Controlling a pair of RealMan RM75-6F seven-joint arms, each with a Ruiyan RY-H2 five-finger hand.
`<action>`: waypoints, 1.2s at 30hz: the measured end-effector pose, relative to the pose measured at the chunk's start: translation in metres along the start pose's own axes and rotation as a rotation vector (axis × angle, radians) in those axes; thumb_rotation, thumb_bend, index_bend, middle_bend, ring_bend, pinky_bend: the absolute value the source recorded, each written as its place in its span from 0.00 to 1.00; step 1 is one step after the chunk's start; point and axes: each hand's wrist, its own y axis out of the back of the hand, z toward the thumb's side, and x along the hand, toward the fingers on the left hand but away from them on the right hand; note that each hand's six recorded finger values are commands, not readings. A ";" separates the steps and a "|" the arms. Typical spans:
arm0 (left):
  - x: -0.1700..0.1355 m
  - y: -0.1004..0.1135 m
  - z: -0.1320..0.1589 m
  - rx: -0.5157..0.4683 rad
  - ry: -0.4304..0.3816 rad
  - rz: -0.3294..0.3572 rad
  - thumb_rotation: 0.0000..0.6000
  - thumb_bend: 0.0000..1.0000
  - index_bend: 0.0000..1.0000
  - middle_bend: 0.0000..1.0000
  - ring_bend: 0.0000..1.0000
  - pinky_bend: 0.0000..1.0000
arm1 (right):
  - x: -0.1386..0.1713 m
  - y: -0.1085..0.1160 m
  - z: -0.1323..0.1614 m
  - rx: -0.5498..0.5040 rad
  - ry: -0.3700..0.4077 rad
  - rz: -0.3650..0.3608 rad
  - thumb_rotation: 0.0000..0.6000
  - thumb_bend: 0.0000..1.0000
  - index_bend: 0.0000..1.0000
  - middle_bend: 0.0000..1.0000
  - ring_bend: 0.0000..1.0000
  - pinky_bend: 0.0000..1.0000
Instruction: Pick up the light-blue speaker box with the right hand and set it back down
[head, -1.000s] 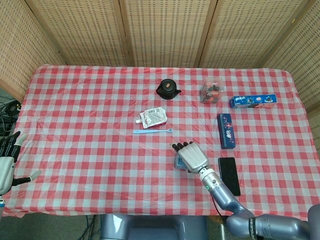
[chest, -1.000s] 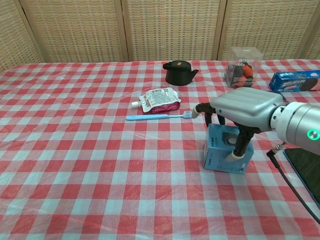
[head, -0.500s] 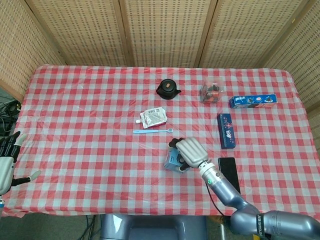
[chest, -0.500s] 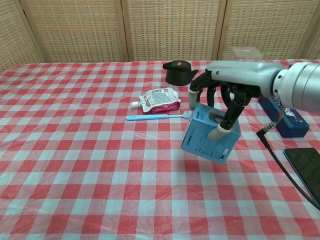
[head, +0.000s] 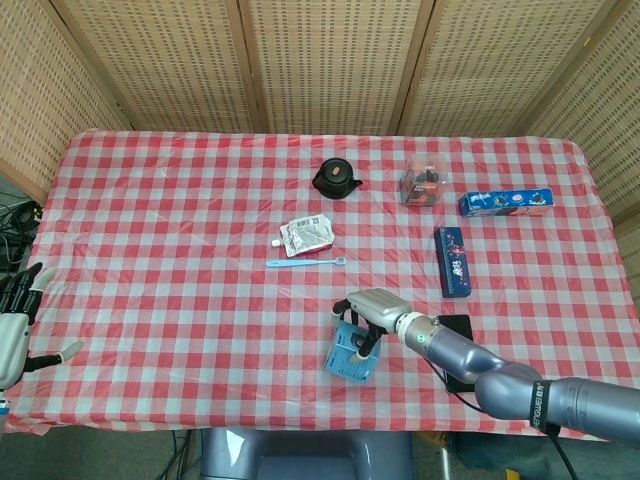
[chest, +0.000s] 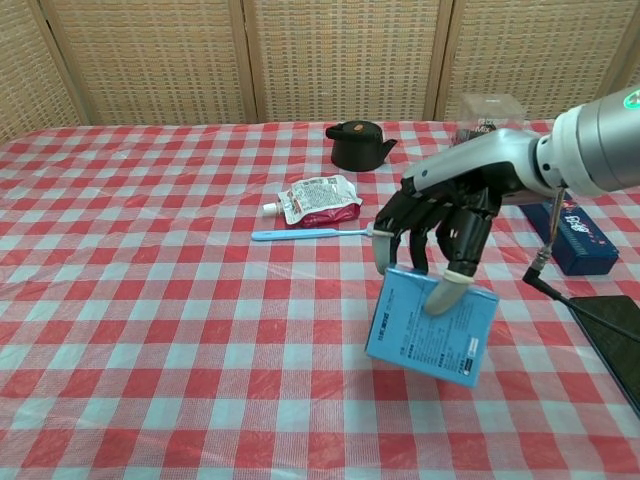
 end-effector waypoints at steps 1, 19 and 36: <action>0.000 0.000 0.000 0.000 0.001 0.000 1.00 0.00 0.00 0.00 0.00 0.00 | -0.001 -0.001 -0.001 0.003 -0.006 0.013 1.00 0.62 0.47 0.53 0.53 0.64; 0.000 0.000 -0.001 -0.003 0.004 -0.003 1.00 0.00 0.00 0.00 0.00 0.00 | -0.013 0.002 -0.022 0.081 -0.085 -0.028 1.00 0.13 0.04 0.00 0.00 0.00; -0.004 0.001 0.004 -0.005 -0.014 0.004 1.00 0.00 0.00 0.00 0.00 0.00 | 0.019 0.006 -0.013 0.225 -0.030 -0.304 1.00 0.08 0.06 0.00 0.00 0.00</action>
